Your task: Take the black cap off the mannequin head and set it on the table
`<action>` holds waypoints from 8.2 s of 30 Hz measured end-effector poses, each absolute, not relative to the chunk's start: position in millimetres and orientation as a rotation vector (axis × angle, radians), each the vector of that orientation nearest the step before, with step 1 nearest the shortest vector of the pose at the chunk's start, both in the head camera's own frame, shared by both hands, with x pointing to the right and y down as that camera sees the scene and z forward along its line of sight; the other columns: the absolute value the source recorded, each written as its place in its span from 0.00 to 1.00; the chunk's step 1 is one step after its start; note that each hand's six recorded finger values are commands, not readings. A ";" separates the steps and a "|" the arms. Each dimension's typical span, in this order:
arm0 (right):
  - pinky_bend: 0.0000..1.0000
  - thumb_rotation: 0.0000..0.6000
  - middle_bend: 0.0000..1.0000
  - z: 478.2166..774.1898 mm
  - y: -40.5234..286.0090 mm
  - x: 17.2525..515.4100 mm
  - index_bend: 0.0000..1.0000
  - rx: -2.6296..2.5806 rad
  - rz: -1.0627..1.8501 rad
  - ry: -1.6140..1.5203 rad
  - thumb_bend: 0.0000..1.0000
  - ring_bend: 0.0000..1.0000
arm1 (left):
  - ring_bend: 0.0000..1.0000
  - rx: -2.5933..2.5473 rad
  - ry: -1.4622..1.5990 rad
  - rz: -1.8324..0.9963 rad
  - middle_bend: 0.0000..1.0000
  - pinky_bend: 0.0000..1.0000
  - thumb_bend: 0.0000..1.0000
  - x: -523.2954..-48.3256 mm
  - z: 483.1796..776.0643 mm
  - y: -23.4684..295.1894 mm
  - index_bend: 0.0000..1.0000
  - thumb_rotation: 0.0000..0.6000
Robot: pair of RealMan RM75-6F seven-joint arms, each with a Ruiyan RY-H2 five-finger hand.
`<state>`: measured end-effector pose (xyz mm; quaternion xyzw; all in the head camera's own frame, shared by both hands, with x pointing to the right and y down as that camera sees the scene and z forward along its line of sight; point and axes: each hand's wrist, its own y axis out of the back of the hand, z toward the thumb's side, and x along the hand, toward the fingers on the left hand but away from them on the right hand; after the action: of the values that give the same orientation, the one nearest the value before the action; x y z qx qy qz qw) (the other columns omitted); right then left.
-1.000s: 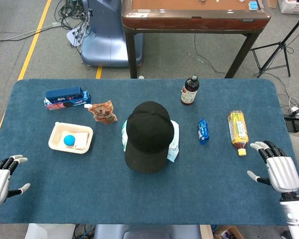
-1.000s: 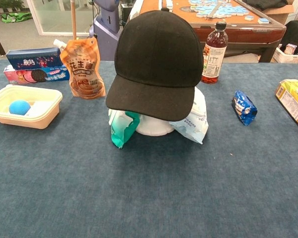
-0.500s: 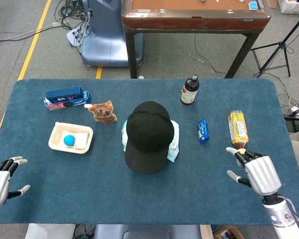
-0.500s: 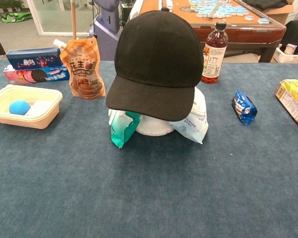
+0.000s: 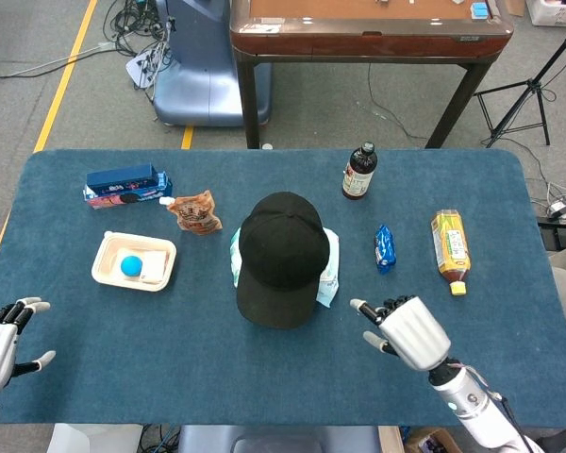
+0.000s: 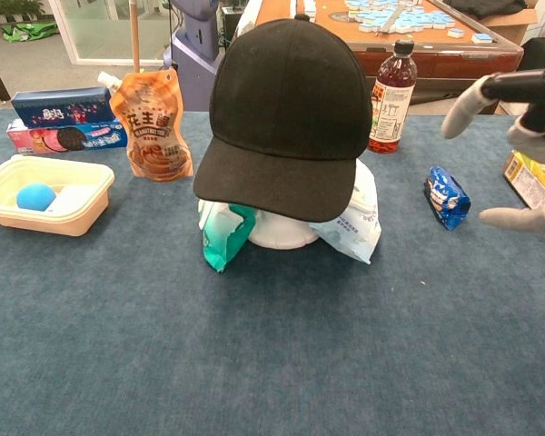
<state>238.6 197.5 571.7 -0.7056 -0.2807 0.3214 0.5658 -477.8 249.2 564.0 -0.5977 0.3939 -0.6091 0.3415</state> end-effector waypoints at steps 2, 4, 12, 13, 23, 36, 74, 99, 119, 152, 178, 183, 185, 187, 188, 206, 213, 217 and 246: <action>0.97 1.00 0.95 575.5 198.4 225.6 0.38 -1.676 0.732 -0.647 0.00 0.85 | 0.25 -1.554 1.024 -1.585 0.25 0.43 0.06 -477.7 563.8 249.7 0.29 1.00; 0.97 1.00 0.96 579.2 199.4 213.1 0.38 -1.694 0.706 -0.639 0.00 0.86 | 0.25 -1.552 1.025 -1.585 0.25 0.43 0.06 -477.7 563.5 250.0 0.29 1.00; 0.97 1.00 0.98 591.0 204.1 173.3 0.38 -1.724 0.616 -0.613 0.00 0.88 | 0.25 -1.549 1.037 -1.584 0.25 0.43 0.06 -479.2 560.7 250.9 0.29 1.00; 0.97 1.00 0.98 592.7 204.7 168.2 0.38 -1.726 0.607 -0.609 0.00 0.88 | 0.25 -1.549 1.039 -1.584 0.25 0.43 0.06 -479.5 560.2 251.0 0.29 1.00; 0.98 1.00 1.00 605.0 203.8 142.0 0.38 -1.716 0.558 -0.601 0.00 0.89 | 0.25 -1.545 1.049 -1.585 0.25 0.43 0.06 -480.7 557.3 252.3 0.29 1.00; 0.99 1.00 1.00 618.9 198.9 118.0 0.38 -1.695 0.520 -0.608 0.00 0.90 | 0.25 -1.541 1.060 -1.583 0.25 0.43 0.06 -481.9 554.5 253.1 0.29 1.00; 1.00 1.00 1.00 588.0 159.4 143.8 0.40 -1.543 0.492 -0.803 0.24 0.92 | 0.25 -1.532 1.052 -1.605 0.25 0.43 0.06 -483.4 557.7 253.8 0.29 1.00; 1.00 1.00 1.00 581.0 150.5 155.2 0.62 -1.522 0.531 -0.823 0.40 0.96 | 0.26 -1.529 1.053 -1.614 0.26 0.43 0.06 -484.7 558.0 254.3 0.29 1.00; 1.00 1.00 1.00 554.6 125.3 164.3 0.71 -1.339 0.475 -0.861 0.42 0.98 | 0.26 -1.529 1.053 -1.622 0.26 0.43 0.06 -484.9 558.6 254.8 0.29 1.00; 1.00 1.00 1.00 541.0 56.1 151.2 0.76 -1.173 0.448 -1.012 0.43 0.98 | 0.26 -1.532 1.057 -1.625 0.26 0.43 0.06 -485.9 558.2 255.7 0.29 1.00; 1.00 1.00 1.00 521.6 33.9 185.4 0.78 -1.027 0.416 -1.074 0.43 0.98 | 0.26 -1.526 1.061 -1.624 0.26 0.43 0.06 -486.3 556.1 257.3 0.29 1.00; 1.00 1.00 1.00 513.1 45.3 213.7 0.78 -0.981 0.433 -1.044 0.43 0.98 | 0.26 -1.523 1.053 -1.626 0.26 0.43 0.06 -485.2 557.5 257.3 0.29 1.00; 1.00 1.00 1.00 512.2 50.1 226.1 0.78 -0.969 0.448 -1.028 0.43 0.98 | 0.26 -1.523 1.051 -1.626 0.26 0.43 0.06 -484.7 557.9 257.1 0.29 1.00; 1.00 1.00 1.00 513.6 53.7 236.3 0.78 -0.960 0.465 -1.009 0.43 0.97 | 0.26 -1.523 1.047 -1.626 0.26 0.43 0.06 -484.1 558.7 256.9 0.29 1.00; 1.00 1.00 1.00 514.7 54.6 239.8 0.78 -0.957 0.472 -1.001 0.43 0.97 | 0.26 -1.524 1.045 -1.627 0.26 0.43 0.06 -483.8 559.1 256.9 0.29 1.00; 1.00 1.00 1.00 568.4 54.5 304.6 0.78 -0.956 0.693 -0.853 0.43 0.97 | 0.26 -1.523 1.036 -1.637 0.26 0.43 0.06 -483.5 561.8 256.5 0.29 1.00; 1.00 1.00 1.00 596.8 60.0 325.0 0.78 -0.959 0.792 -0.746 0.43 0.97 | 0.26 -1.523 1.031 -1.640 0.26 0.43 0.06 -483.3 562.6 256.8 0.29 1.00; 1.00 1.00 1.00 612.8 67.7 326.5 0.78 -0.997 0.816 -0.720 0.43 0.97 | 0.26 -1.524 1.031 -1.642 0.26 0.43 0.06 -483.2 563.1 256.7 0.29 1.00; 1.00 1.00 1.00 620.5 182.7 315.8 0.39 -1.597 0.905 -0.716 0.00 0.92 | 0.26 -1.522 1.039 -1.640 0.27 0.43 0.06 -483.7 560.8 257.0 0.29 1.00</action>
<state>315.8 182.7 620.5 -0.6755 -0.3028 0.3826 0.5528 -483.7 257.0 560.8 -0.5822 0.3975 -0.6274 0.3307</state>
